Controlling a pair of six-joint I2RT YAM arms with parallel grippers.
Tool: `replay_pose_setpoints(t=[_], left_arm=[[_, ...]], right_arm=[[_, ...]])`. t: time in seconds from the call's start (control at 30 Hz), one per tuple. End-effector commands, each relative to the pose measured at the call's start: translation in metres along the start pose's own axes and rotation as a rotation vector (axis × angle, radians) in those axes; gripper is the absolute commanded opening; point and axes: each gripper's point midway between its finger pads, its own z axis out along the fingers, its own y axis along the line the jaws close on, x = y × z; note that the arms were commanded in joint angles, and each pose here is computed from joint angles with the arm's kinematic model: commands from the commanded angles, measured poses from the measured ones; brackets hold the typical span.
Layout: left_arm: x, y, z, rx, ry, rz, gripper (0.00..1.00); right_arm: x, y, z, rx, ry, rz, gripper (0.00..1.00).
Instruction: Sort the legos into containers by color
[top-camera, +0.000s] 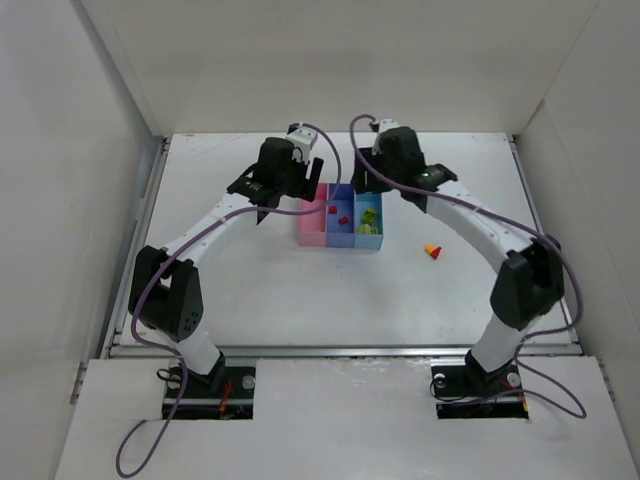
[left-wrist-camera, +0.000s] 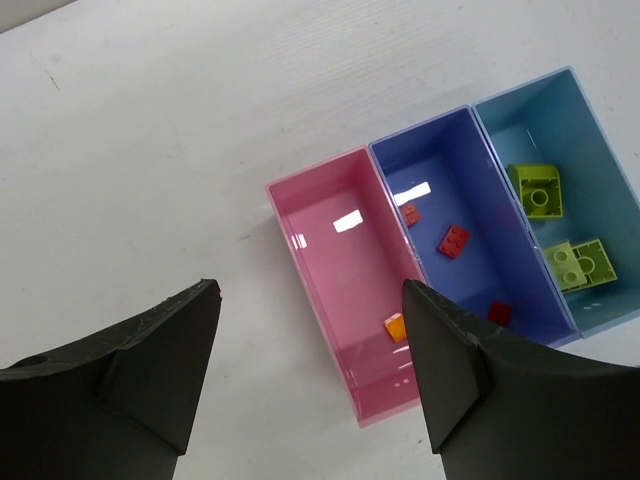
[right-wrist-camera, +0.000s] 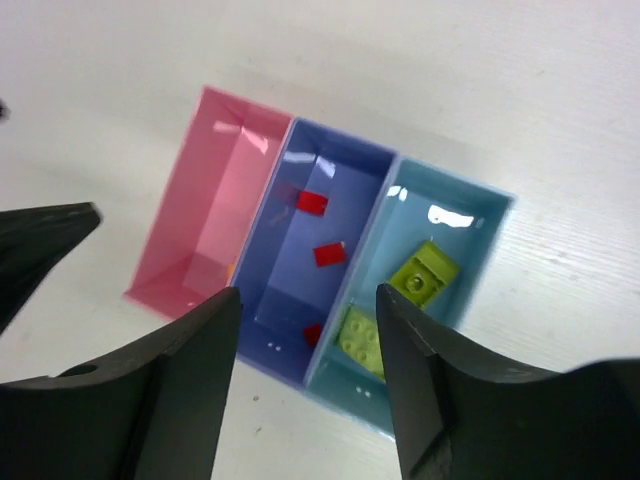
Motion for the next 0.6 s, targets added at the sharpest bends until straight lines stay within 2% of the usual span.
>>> replay_pose_setpoints(t=[0.0,0.07,0.1,0.23,0.27,0.4,0.57], left_arm=[[-0.028,-0.002,-0.02,0.016,-0.08,0.017,0.71],[-0.028,-0.002,-0.02,0.016,-0.08,0.017,0.71],[-0.028,-0.002,-0.02,0.016,-0.08,0.017,0.71],[-0.025,-0.005,-0.017,0.036,-0.071,0.018,0.71],[-0.025,-0.005,-0.017,0.036,-0.071,0.018,0.71],[-0.023,-0.01,-0.016,0.06,-0.071,0.019,0.71],[-0.018,-0.011,-0.015,0.069,-0.062,0.019,0.71]], right_arm=[[-0.045,-0.05,-0.056,0.087,-0.142,0.107,0.63],[-0.021,-0.083,-0.072,0.153,-0.091,0.143,0.63],[-0.013,-0.111,-0.079,0.207,-0.076,0.178,0.67],[0.048,-0.153,-0.091,0.313,0.082,0.212,0.71],[0.066,-0.155,-0.09,0.321,0.13,0.216,0.76],[0.112,-0.176,-0.092,0.396,0.207,0.342,0.78],[0.147,-0.182,-0.078,0.407,0.262,0.382,0.78]])
